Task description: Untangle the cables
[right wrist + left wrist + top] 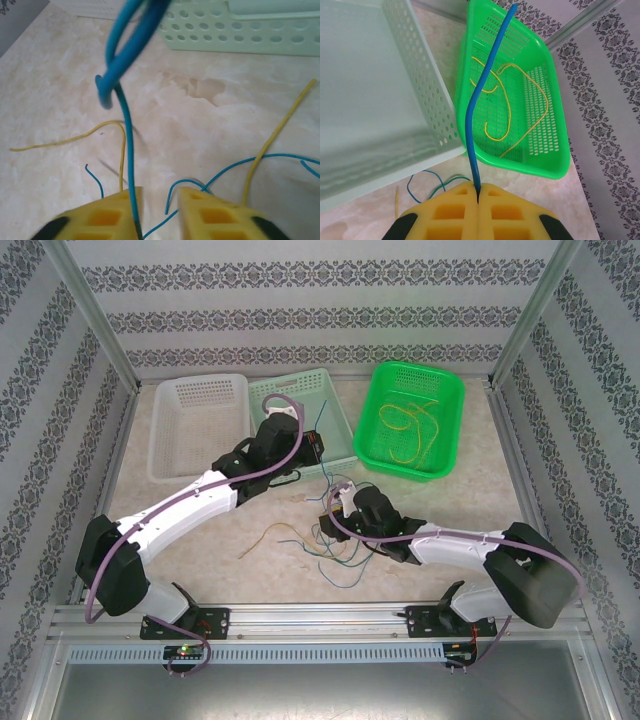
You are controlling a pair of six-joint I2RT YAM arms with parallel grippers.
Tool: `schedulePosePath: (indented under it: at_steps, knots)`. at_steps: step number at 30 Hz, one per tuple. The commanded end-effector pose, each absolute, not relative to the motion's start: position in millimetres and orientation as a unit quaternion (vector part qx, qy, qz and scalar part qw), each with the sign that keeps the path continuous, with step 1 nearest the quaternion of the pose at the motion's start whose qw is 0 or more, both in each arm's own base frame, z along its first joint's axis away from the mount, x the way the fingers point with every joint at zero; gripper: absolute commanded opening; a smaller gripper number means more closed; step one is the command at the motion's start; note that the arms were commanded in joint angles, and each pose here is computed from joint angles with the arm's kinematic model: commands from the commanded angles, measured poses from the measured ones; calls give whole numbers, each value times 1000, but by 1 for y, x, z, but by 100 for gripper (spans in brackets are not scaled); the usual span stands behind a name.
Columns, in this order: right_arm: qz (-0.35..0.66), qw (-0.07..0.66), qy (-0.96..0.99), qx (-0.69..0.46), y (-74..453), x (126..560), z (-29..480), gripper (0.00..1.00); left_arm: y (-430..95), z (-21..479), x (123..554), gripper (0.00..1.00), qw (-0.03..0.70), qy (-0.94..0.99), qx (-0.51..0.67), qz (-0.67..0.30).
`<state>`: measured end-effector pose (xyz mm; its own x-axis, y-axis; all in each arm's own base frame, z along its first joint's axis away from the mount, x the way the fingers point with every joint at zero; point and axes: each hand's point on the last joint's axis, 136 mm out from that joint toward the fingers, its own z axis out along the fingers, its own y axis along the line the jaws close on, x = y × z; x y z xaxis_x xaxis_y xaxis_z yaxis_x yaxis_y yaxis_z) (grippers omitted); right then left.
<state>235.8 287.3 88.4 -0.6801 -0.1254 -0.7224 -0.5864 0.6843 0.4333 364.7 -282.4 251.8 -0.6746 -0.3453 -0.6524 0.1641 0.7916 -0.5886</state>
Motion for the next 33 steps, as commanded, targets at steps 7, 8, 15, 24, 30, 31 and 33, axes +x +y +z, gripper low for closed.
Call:
schedulePosePath:
  at_steps: [7,8,15,24,30,31,33]
  knots:
    - [313,335,869,-187,270,228,78,0,-218,325,392,0,478,814,-89,-320]
    - [307,331,873,-182,266,226,73,0,-211,334,395,0,487,808,-92,-318]
    - [284,319,889,-162,253,221,59,0,-185,378,412,0,534,779,-102,-313]
    - [269,318,895,-160,249,223,58,0,-177,384,443,0,541,774,-109,-309]
    - [251,314,905,-141,238,221,50,0,-156,390,477,0,547,774,-118,-297]
    - [252,314,904,-142,238,221,50,0,-160,387,482,0,539,780,-112,-298]
    - [254,314,904,-142,239,221,52,0,-165,379,494,0,523,792,-105,-298]
